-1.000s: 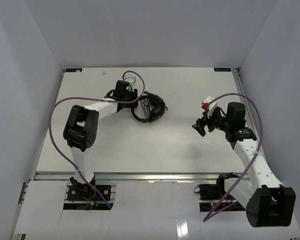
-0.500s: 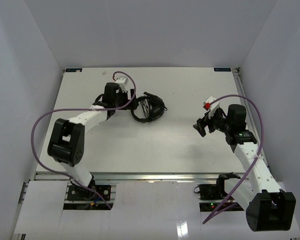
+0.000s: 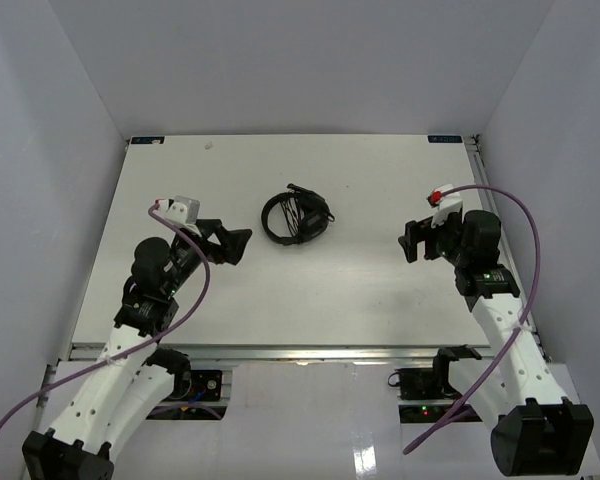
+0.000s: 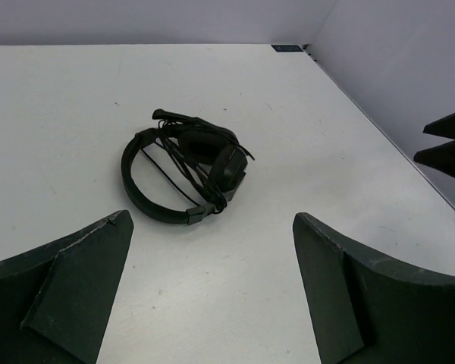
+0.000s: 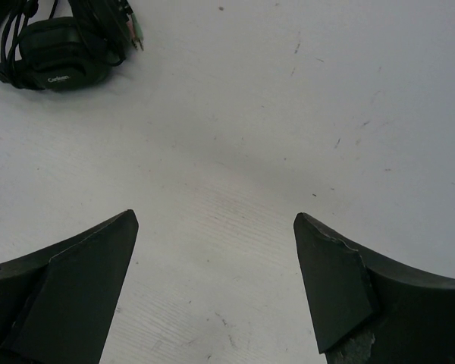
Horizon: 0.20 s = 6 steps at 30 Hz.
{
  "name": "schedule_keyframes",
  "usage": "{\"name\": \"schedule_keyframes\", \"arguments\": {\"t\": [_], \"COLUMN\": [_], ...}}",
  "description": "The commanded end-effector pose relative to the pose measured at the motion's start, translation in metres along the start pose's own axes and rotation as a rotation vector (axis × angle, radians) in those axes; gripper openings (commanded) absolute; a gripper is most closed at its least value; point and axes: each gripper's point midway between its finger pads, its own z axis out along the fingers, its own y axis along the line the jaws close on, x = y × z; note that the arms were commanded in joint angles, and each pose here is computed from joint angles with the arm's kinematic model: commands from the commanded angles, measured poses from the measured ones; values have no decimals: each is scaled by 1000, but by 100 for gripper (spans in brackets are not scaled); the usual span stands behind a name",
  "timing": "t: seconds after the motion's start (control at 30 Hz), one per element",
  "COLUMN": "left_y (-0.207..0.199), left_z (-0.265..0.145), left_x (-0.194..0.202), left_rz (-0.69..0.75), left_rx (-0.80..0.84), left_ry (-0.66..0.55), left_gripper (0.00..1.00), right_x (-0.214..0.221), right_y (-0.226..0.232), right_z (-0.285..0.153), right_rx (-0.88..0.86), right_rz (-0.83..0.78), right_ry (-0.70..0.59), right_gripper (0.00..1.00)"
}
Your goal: Wrap the headphones
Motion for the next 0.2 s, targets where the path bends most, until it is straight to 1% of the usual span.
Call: {"name": "schedule_keyframes", "arguments": {"t": [0.0,0.17], "left_y": [7,5], "left_z": [-12,-18], "left_x": [23,30], "left_rz": [-11,-19], "left_rx": [-30,-16], "left_ry": [57,69], "left_gripper": [98,98], "right_x": [-20,-17], "right_y": [-14,-12], "right_z": [-12,-18], "right_rx": [104,109], "right_rz": [60,49], "right_ry": [-66,-75], "right_gripper": [90,90]}}
